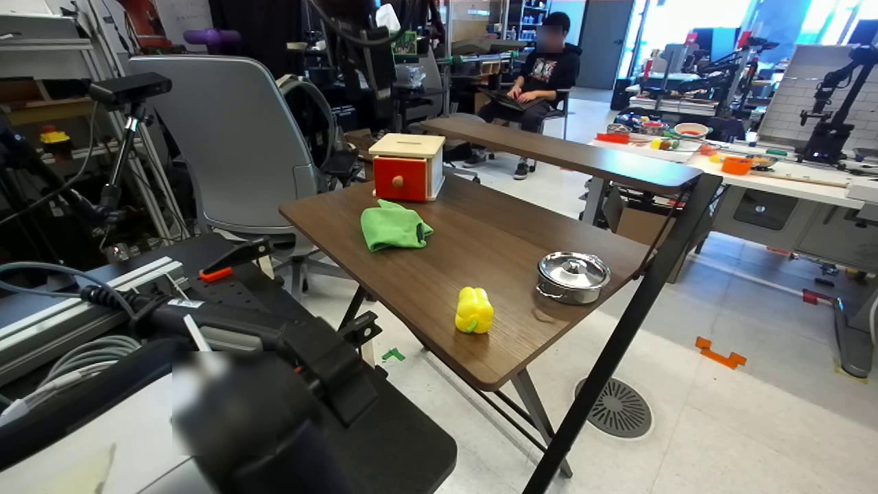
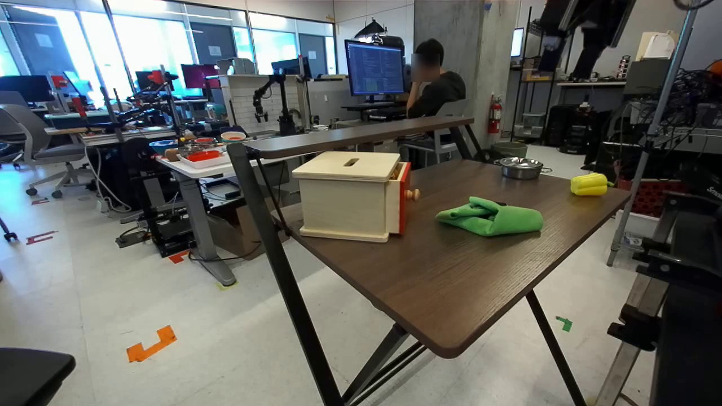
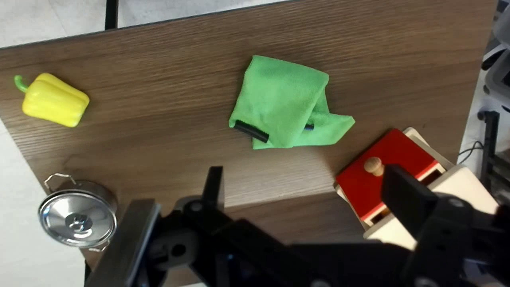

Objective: Push the green towel to the right side of the table

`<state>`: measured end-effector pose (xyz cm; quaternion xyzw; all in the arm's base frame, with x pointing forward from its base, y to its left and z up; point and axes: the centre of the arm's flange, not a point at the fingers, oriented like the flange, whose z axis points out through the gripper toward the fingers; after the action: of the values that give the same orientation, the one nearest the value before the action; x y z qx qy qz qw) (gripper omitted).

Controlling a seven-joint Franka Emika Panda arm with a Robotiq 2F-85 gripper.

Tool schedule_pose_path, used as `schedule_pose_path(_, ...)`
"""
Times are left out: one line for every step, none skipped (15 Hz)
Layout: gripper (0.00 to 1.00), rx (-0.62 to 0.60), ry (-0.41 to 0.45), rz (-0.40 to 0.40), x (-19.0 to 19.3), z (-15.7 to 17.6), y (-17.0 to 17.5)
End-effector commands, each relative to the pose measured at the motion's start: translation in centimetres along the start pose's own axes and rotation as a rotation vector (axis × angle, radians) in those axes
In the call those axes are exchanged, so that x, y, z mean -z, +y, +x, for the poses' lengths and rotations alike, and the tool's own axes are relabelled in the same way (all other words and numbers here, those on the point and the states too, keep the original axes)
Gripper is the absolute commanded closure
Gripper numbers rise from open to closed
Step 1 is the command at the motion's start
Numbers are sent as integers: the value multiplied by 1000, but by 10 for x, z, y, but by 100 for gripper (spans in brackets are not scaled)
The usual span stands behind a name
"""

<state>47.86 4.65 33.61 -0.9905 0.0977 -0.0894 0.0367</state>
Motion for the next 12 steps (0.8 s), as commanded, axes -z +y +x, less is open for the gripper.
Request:
schedule_pose_path(0, 0, -76, 18, -54, 30, -20)
schedule_pose_path(0, 10, -96, 14, -69, 31, -25)
schedule_pose_path(0, 15, -114, 10, -81, 32, -30)
schedule_pose_path(0, 19, -128, 2, -94, 33, -34)
schedule_pose_path(0, 18, -142, -2, -106, 35, -37)
schedule_pose_path(0, 18, -161, -2, -118, 35, -40)
schedule_pose_path(0, 16, -172, -5, -128, 36, -43)
schedule_pose_path(0, 16, -186, -6, -138, 35, -45)
schedule_pose_path(0, 18, -198, -5, -148, 35, -47)
schedule_pose_path(0, 21, -207, -7, -157, 34, -48)
schedule_pose_path(0, 22, -214, -10, -165, 33, -50)
schedule_pose_path(0, 19, -223, -10, -175, 32, -50)
